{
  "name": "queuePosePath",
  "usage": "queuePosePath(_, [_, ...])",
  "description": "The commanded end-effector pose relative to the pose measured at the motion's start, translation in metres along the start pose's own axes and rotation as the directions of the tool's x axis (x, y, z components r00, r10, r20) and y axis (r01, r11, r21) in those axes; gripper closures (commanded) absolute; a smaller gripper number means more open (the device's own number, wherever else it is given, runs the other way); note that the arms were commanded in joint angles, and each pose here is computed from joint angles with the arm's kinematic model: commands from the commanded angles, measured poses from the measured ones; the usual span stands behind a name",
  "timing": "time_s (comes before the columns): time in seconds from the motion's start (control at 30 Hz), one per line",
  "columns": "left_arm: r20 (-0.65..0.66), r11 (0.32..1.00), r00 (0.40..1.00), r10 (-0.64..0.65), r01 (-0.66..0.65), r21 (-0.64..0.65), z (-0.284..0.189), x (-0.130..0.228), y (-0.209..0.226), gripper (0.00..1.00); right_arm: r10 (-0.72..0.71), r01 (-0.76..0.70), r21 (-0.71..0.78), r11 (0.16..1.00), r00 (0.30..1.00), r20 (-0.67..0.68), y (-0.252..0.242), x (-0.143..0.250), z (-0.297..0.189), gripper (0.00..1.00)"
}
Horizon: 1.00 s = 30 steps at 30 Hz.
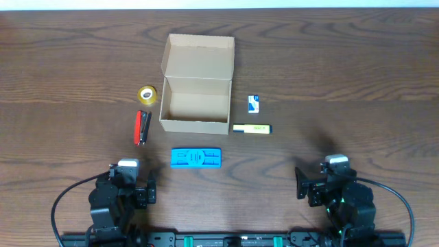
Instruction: Pack container
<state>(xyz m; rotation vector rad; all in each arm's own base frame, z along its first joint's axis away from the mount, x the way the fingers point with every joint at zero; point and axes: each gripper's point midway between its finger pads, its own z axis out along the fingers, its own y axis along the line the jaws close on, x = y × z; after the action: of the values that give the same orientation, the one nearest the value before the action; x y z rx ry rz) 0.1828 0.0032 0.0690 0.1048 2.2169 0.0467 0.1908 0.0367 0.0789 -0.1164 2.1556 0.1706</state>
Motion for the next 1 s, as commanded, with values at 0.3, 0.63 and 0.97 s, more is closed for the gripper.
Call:
queuePosePath(0.3, [-0.027, 1.0, 1.0, 0.008, -0.009, -0.007, 0.001, 0.008, 0.001, 0.05, 0.015, -0.015, 0.007, 1.0, 1.0, 0.004, -0.002, 0.001, 0.001, 0.01])
queuePosePath(0.63, [-0.027, 1.0, 1.0, 0.008, -0.009, -0.007, 0.001, 0.008, 0.001, 0.05, 0.015, -0.015, 0.007, 1.0, 1.0, 0.004, -0.002, 0.001, 0.001, 0.01])
queuePosePath(0.97, [-0.027, 1.0, 1.0, 0.008, -0.009, -0.007, 0.001, 0.008, 0.001, 0.04, 0.033, -0.032, -0.051, 0.998, 0.999, 0.012, 0.009, -0.008, -0.002, 0.01])
